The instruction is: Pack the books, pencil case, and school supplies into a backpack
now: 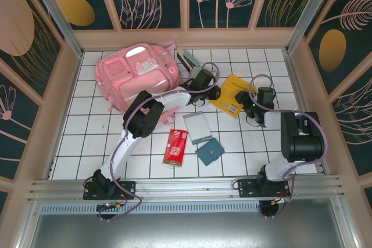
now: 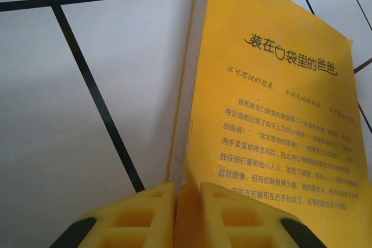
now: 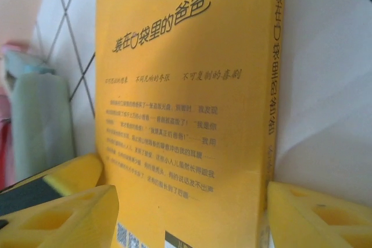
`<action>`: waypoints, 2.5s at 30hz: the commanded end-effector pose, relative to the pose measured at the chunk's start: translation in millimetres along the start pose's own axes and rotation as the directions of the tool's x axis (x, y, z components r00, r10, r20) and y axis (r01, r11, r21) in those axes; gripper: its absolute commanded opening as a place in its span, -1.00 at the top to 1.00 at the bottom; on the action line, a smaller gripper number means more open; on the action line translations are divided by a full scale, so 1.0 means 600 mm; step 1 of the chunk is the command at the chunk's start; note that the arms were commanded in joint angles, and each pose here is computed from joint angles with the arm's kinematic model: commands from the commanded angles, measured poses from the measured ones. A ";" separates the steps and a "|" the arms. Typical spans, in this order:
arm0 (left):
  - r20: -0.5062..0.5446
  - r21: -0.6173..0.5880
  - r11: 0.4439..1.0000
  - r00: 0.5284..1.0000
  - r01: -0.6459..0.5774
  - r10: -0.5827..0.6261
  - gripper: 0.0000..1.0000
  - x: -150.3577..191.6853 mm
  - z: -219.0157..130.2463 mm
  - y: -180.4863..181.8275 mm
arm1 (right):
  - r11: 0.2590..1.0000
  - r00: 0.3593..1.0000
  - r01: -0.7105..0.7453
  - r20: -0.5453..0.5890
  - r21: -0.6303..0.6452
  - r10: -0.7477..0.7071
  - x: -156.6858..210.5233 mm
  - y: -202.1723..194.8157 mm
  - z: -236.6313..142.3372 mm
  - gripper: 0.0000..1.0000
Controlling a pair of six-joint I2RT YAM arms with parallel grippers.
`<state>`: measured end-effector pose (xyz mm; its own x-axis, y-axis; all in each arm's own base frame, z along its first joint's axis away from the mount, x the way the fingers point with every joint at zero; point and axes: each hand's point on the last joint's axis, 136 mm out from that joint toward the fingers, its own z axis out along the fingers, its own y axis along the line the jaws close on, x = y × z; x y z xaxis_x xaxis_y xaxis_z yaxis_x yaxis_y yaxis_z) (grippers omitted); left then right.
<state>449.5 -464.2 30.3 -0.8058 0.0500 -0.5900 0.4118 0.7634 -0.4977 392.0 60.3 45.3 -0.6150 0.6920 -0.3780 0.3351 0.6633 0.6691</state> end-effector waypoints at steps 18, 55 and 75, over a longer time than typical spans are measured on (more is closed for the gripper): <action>-0.075 -0.001 0.998 0.996 0.056 -0.056 0.47 0.041 -0.008 -0.017 | 0.952 0.989 0.129 0.036 0.276 -0.145 -0.014 -0.031 -0.001 -0.43; -0.167 0.019 0.987 0.974 0.159 -0.153 0.79 0.068 0.035 0.020 | 0.997 0.994 0.053 -0.093 -0.048 -0.058 0.017 0.029 0.030 -0.44; -0.200 0.058 0.985 0.968 0.164 -0.149 0.83 0.079 0.036 0.011 | 0.882 0.990 0.092 -0.050 -0.462 -0.129 -0.004 0.166 -0.046 -0.38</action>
<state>477.5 -457.9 30.6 -0.8565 -0.0666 -0.5118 0.3123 0.7227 -0.6166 399.9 79.0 84.9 -0.6380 0.6922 -0.3373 0.1358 0.5323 0.8356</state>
